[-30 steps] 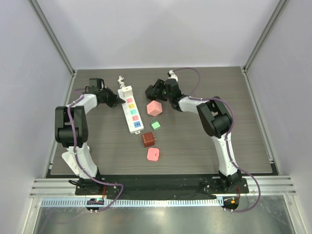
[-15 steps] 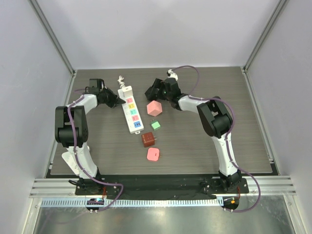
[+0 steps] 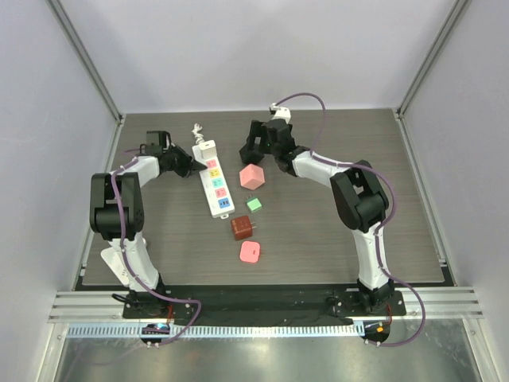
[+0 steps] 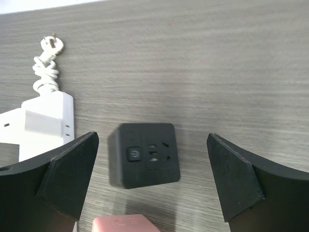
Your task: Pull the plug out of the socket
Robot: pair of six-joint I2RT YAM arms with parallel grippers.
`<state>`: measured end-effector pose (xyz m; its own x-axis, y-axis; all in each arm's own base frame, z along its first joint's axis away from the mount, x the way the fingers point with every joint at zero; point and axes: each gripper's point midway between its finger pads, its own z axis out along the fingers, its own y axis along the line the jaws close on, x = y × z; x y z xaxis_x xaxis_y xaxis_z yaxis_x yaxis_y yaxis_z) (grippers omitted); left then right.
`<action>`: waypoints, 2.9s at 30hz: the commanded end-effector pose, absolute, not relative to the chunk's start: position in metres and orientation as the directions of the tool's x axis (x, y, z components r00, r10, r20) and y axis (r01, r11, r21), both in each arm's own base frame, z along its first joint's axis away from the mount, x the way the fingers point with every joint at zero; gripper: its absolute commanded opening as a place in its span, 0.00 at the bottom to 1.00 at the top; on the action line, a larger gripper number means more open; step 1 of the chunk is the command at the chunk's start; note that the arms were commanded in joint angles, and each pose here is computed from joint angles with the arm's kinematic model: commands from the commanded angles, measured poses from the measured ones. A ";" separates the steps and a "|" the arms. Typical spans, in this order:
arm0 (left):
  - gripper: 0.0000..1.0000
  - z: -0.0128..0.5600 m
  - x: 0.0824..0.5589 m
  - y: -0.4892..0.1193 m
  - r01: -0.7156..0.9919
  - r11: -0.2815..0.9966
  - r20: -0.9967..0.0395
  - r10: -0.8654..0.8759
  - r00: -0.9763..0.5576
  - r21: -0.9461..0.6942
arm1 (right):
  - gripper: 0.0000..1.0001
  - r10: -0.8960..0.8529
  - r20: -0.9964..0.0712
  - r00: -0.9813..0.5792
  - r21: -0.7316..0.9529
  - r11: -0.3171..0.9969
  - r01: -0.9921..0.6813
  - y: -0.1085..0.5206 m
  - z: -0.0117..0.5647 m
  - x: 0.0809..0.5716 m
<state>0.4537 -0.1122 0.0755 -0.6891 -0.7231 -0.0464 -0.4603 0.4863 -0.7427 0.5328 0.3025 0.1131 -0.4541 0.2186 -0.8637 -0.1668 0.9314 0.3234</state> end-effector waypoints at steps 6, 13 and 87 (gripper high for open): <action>0.00 0.084 0.458 -0.120 -0.437 0.444 -0.020 -0.720 -0.694 -0.782 | 1.00 0.127 -0.955 -0.270 0.191 0.955 -0.227 0.353 0.186 0.535; 0.00 0.082 0.463 -0.111 -0.450 0.411 0.003 -0.736 -0.677 -0.793 | 1.00 0.155 -0.975 -0.160 0.205 0.904 -0.375 0.449 0.211 0.546; 0.00 0.043 0.461 -0.106 -0.608 0.429 0.070 -0.777 -0.625 -0.668 | 0.74 -0.009 -0.956 -0.295 0.131 0.883 -0.451 0.499 0.122 0.522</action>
<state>0.4630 -0.1100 0.0512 -0.6303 -0.7728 0.0739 -0.5856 0.4108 -0.6988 0.5199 0.4946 0.1058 -0.3352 -0.0230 -0.9419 -0.4526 0.8807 0.1396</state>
